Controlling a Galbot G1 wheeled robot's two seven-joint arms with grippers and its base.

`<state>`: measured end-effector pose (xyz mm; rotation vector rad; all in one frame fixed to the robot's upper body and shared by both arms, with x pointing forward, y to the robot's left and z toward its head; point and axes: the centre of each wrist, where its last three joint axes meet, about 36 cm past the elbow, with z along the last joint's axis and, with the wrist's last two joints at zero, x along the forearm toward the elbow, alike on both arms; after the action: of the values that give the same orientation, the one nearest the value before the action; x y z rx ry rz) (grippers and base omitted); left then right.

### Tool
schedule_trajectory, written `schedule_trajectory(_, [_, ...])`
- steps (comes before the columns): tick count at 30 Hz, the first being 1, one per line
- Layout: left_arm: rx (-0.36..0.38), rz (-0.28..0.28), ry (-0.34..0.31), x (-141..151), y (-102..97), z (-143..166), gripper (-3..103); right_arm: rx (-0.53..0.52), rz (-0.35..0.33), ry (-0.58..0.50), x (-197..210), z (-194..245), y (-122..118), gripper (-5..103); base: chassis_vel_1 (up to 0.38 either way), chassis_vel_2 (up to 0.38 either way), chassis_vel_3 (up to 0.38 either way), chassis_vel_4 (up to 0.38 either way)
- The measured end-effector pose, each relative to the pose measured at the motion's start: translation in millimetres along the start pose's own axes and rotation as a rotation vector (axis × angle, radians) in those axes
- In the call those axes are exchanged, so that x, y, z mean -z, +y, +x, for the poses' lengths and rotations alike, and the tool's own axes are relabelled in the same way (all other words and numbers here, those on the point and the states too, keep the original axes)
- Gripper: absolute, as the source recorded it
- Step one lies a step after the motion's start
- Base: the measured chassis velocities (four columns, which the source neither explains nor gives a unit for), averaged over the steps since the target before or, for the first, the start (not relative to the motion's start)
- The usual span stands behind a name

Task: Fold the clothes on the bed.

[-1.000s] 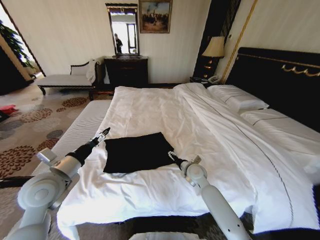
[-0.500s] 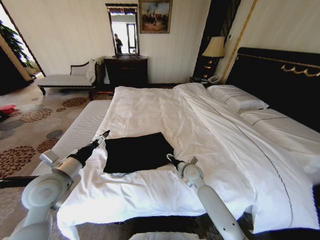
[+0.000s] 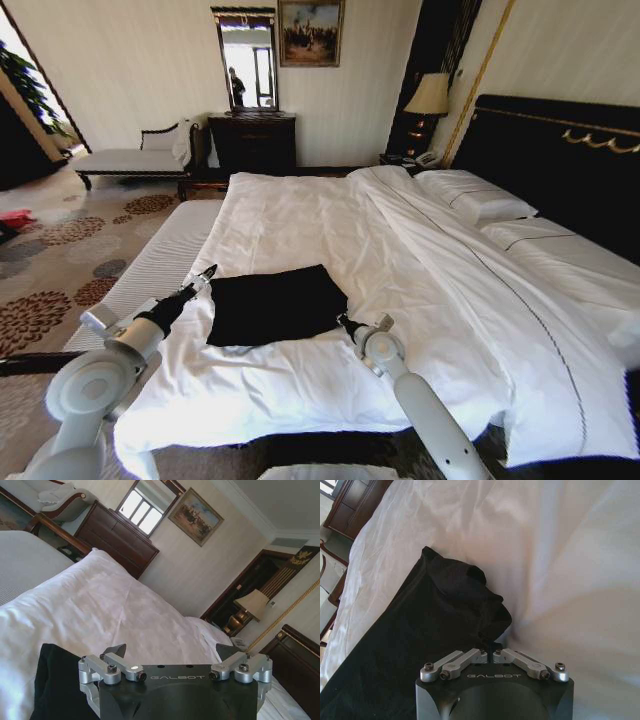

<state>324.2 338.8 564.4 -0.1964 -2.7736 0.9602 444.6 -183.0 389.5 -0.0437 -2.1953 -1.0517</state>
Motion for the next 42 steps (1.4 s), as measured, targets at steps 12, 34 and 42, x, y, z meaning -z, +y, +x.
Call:
schedule_trajectory(12, [0.009,0.006,-0.001,0.0,4.2,-7.5,100,-0.029,-0.017,0.003,-13.0,47.5,-16.0,0,0.0,0.0,0.0,0.0])
schedule_trajectory(34, [0.315,0.112,0.25,-38.8,97.9,-32.6,100,-0.059,-0.047,0.003,-23.6,64.8,-17.8,0,0.0,0.0,0.0,0.0])
schedule_trajectory(42, [0.308,0.331,0.383,-79.6,141.6,-41.9,100,-0.054,-0.041,0.003,-24.9,62.7,-16.9,0,0.0,0.0,0.0,0.0])
